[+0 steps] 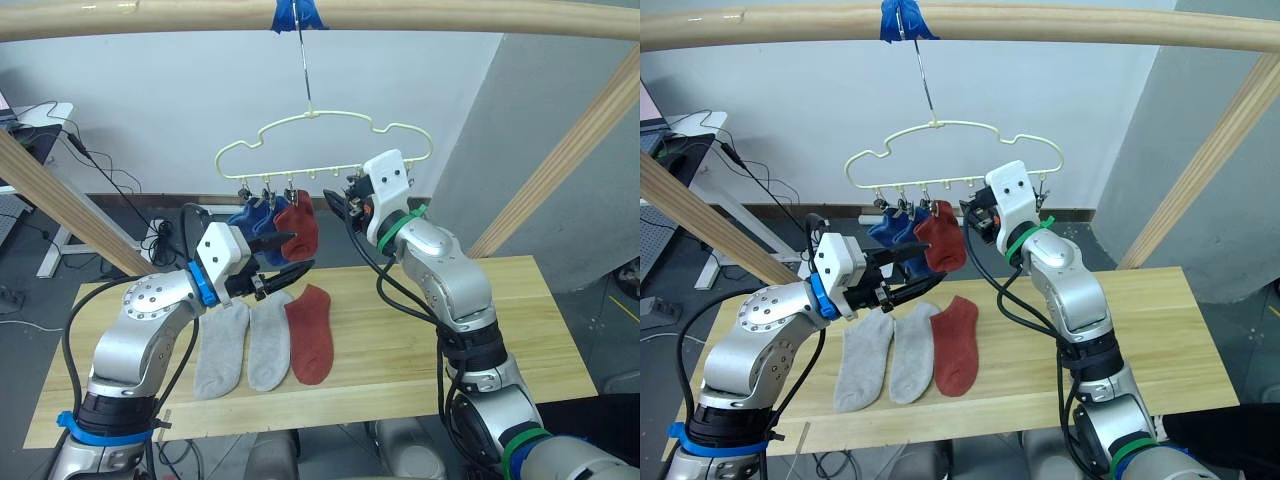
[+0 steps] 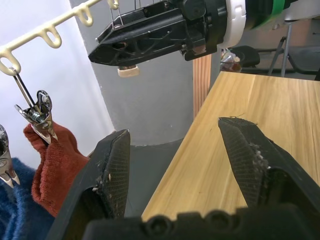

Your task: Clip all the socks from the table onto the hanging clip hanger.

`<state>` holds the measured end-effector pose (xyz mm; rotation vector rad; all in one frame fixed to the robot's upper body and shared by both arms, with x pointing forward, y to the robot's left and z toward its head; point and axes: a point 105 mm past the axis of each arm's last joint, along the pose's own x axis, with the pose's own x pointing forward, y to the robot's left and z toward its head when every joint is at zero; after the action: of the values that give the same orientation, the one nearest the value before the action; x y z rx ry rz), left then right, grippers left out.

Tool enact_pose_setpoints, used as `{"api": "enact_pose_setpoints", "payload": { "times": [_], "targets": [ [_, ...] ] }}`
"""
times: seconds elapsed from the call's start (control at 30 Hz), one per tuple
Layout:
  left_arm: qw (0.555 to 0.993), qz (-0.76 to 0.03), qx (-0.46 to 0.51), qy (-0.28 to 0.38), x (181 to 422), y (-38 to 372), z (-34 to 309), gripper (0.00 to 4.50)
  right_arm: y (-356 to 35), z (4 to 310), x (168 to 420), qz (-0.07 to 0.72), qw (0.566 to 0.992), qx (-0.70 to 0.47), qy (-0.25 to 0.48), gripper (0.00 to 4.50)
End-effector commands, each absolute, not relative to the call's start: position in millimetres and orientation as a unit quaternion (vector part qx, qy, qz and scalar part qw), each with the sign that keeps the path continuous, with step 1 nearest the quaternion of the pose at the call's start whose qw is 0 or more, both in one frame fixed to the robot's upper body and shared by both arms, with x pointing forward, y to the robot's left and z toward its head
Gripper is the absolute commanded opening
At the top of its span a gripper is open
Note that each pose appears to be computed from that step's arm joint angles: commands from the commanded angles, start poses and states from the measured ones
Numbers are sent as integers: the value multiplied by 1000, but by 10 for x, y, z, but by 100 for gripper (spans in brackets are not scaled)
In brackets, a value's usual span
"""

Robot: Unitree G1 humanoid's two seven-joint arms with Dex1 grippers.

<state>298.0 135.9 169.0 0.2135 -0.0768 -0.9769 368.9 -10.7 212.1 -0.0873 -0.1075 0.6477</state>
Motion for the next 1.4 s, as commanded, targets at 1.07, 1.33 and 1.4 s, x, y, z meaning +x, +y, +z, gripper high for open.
{"api": "enact_pose_setpoints", "payload": {
  "times": [1.07,1.33,1.4],
  "targets": [
    [934,-269,86,220,3327,1020,-3,424,-93,2254,3670,328,941,-30,-72,11],
    [926,-270,121,236,3284,1041,-104,267,-75,2245,3662,332,940,-27,-71,11],
    [926,-269,119,237,3282,1057,-106,234,-71,2246,3663,332,940,-27,-72,11]
  ]
}}
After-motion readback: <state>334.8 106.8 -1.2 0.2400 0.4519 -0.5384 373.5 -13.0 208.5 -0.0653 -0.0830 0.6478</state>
